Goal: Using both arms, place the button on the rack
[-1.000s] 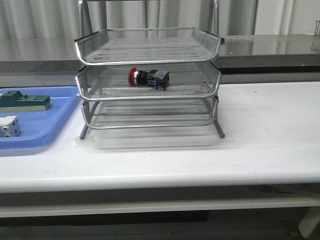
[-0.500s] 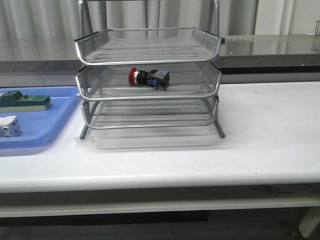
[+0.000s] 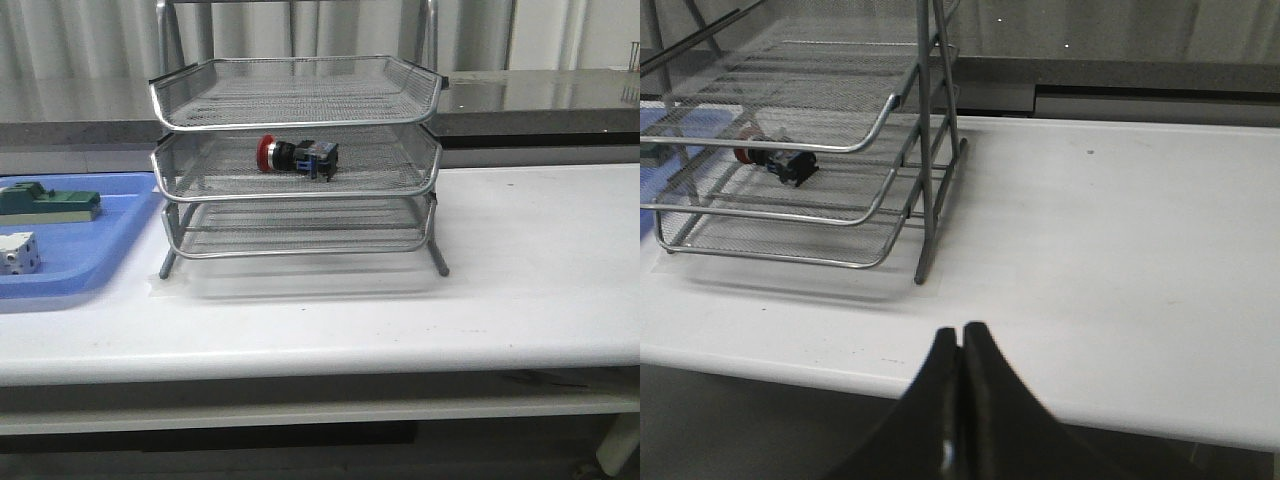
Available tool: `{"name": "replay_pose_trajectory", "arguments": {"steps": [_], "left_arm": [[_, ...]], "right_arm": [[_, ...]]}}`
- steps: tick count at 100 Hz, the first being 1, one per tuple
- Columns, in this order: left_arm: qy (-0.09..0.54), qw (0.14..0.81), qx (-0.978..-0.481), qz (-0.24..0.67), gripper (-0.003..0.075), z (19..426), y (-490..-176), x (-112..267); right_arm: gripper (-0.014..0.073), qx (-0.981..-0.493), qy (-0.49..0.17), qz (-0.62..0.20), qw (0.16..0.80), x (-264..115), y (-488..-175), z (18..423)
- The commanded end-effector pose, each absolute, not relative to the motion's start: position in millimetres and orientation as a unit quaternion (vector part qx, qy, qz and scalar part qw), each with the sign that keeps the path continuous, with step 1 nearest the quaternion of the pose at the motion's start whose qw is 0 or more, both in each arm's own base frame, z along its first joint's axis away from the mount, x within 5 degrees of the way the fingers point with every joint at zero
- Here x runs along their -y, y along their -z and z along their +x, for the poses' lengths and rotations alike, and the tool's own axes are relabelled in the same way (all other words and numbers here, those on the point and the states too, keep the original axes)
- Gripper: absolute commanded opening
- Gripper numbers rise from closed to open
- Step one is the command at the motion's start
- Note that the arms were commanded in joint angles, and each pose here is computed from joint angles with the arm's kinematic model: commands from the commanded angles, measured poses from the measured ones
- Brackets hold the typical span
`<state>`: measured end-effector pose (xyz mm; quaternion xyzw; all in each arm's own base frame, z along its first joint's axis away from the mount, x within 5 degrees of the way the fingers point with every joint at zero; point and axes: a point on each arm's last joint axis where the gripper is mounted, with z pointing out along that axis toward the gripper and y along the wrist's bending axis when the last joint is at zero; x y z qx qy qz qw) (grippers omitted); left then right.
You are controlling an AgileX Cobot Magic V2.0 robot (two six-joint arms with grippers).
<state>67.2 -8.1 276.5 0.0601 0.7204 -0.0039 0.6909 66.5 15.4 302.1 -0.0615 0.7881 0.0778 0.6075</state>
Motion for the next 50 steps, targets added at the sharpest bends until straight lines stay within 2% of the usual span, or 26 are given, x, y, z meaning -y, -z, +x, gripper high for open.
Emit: {"name": "replay_pose_trajectory", "arguments": {"steps": [1,22,50], "left_arm": [[0.002,0.723,-0.690,0.038,-0.0021,67,-292,5],[0.002,0.723,-0.690,0.038,-0.0021,67,-292,5],[0.002,0.723,-0.690,0.038,-0.0021,67,-292,5]], "right_arm": [[-0.0057,-0.745,-0.064,-0.055,0.661,-13,-311,69],[-0.0057,-0.703,-0.050,-0.041,0.708,-8,-283,62],[-0.0057,-0.690,-0.062,-0.024,0.721,-6,-240,51]]}}
